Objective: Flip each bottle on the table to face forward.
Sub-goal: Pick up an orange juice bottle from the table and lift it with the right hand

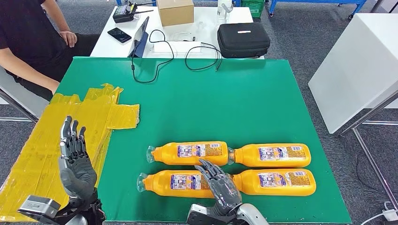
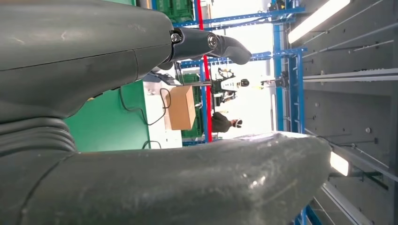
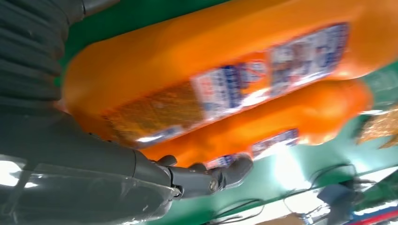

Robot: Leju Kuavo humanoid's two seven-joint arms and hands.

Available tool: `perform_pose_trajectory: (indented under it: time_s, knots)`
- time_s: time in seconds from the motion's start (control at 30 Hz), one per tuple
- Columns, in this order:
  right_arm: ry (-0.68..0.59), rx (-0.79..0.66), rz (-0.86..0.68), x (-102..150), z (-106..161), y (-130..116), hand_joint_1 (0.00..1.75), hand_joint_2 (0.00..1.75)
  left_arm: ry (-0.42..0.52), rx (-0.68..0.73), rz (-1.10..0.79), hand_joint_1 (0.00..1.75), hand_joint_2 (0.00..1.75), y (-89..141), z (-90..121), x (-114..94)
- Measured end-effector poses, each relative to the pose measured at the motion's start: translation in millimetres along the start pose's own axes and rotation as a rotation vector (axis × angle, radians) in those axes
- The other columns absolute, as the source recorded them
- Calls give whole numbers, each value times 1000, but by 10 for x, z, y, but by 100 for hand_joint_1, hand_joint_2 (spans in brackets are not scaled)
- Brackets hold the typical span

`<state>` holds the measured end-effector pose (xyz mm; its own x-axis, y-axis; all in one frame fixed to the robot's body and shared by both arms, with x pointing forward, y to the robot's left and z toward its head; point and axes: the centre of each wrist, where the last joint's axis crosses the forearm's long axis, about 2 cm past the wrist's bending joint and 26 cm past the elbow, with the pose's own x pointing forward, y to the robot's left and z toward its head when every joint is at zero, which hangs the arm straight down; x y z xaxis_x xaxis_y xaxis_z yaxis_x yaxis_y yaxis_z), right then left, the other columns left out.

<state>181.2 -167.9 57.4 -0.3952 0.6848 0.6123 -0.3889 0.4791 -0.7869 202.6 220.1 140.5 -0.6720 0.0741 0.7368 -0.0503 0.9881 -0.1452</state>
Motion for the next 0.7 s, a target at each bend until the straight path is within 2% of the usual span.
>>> perform_pose_trajectory:
  time_s: [0.3,0.7]
  knots:
    - [80,52,37,-172,63,-22,0,175,0,10,-8,0,0,57,8,13]
    - [90,64,48,-226,34,-41,0,175,-6,14,-12,0,0,84,-2,22]
